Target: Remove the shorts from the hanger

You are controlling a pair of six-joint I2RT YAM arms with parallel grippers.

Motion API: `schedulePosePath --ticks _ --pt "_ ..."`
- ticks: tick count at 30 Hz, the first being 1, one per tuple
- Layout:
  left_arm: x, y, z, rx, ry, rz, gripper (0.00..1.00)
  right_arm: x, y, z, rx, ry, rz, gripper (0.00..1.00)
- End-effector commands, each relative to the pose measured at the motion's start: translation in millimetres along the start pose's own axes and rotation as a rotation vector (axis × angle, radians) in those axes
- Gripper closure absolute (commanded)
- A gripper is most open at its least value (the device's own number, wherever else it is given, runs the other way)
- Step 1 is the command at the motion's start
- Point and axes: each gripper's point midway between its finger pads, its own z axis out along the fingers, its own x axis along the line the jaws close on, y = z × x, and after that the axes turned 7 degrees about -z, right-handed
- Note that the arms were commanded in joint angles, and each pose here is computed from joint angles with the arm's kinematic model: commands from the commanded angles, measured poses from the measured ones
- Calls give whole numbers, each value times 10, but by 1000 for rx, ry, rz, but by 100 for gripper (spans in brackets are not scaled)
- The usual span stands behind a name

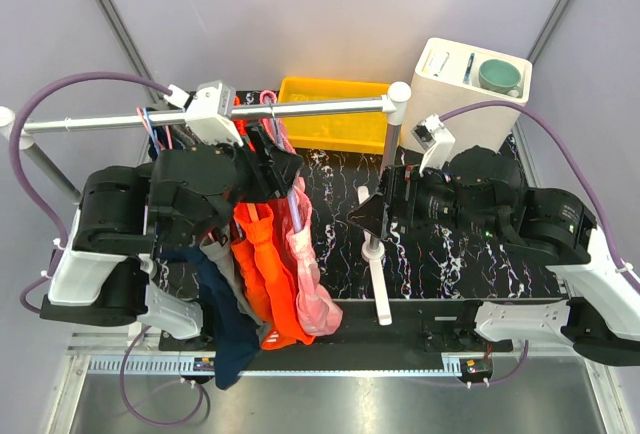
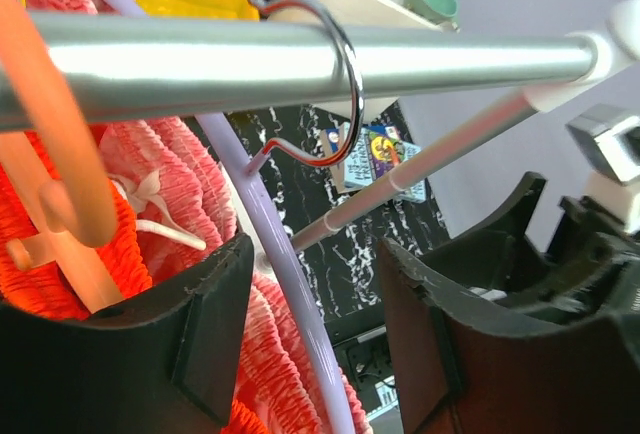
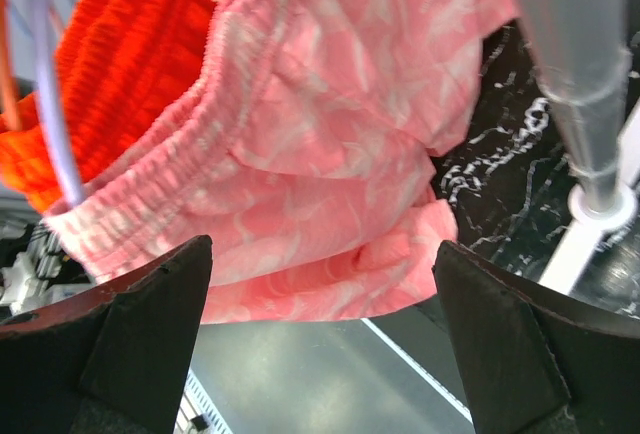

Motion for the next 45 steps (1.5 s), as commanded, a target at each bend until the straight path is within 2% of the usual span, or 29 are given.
schedulePosePath --ticks 1,3,6,14,21,22,29,38,39,45 --pt "245 -141 40 13 105 52 50 306 194 -12 -52 131 -26 0" --pt "274 -163 65 8 125 58 54 318 216 9 -50 126 -28 0" --pt "319 -194 80 6 147 52 54 310 225 6 -55 122 -26 0" --pt "368 -293 132 15 184 54 44 236 217 -62 -76 101 -2 0" --pt "426 -370 184 12 216 65 46 81 210 -168 -108 44 39 0" --pt "440 -384 191 13 221 69 47 48 194 -175 -105 30 41 0" --pt "362 -359 200 5 177 43 73 -11 173 -229 -113 14 59 0" --pt "203 -180 149 -21 101 32 95 -72 152 -268 -118 -5 60 0" --pt "160 -144 140 -30 83 19 100 -77 145 -269 -116 -7 56 0" --pt "-9 16 83 -58 -10 14 100 -131 150 -289 -127 -27 52 0"
